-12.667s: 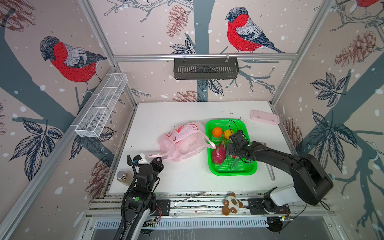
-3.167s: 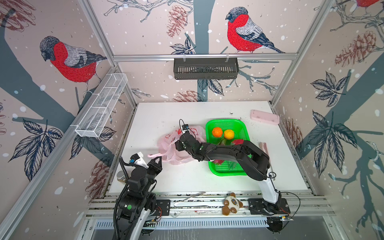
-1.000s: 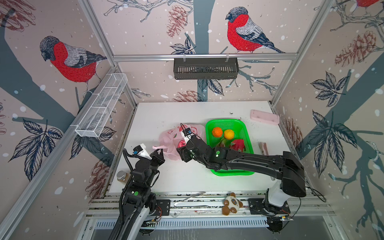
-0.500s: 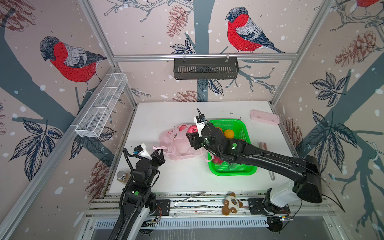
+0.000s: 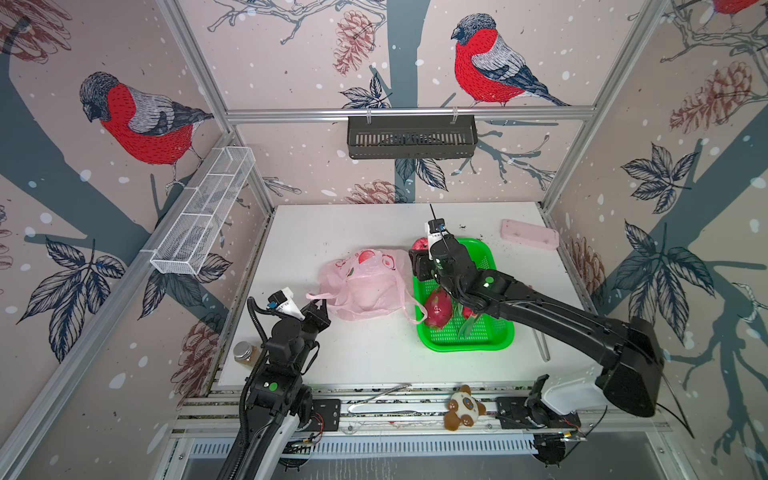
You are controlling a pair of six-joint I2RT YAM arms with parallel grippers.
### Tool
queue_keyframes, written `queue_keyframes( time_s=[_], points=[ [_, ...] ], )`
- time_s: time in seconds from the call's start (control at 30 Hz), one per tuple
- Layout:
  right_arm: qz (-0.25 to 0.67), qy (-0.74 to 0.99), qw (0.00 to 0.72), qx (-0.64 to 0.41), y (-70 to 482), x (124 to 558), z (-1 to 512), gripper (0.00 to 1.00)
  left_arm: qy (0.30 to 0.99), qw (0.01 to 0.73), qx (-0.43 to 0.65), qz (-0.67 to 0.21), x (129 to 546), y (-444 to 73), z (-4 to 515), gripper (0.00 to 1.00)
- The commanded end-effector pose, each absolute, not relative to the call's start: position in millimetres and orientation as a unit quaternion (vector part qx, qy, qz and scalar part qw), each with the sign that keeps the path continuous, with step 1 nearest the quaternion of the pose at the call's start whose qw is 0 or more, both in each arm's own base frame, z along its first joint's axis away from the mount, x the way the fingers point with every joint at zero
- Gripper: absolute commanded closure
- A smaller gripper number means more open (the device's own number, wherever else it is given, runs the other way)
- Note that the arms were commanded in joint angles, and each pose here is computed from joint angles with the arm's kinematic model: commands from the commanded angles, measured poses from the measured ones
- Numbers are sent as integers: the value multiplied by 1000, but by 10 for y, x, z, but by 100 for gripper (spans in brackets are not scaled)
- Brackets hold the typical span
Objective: Untie the knot of the plastic bag and take out the fruit
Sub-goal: 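Lift the pink fruit out of the bag and carry it over the basket, then lower the pink fruit into the basket beside the orange and open the right gripper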
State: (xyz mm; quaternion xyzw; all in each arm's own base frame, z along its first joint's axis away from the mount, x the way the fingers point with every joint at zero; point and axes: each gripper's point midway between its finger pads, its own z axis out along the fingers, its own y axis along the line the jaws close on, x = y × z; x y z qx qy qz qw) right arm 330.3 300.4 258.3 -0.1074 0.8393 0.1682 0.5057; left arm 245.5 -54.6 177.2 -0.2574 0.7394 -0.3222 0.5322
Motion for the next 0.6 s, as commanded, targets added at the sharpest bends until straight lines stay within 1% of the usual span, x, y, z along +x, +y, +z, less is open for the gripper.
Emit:
queue_keyframes(
  time_s=[0.0,0.1,0.27,0.57],
  points=[
    [160,844,505,-80,2863,3463,2478,69,730,543,-257,-326,2467,-536,1837,100],
    [147,862,480,-67,2739,3587,2231,69,731,542,-258,-326,2460,-536,1831,100],
    [130,885,443,-67,2680,3718,1819,68,731,541,-260,-324,2445,-525,1820,100],
    [123,906,398,-70,2693,3786,1315,66,732,540,-263,-321,2415,-506,1801,100]
  ],
)
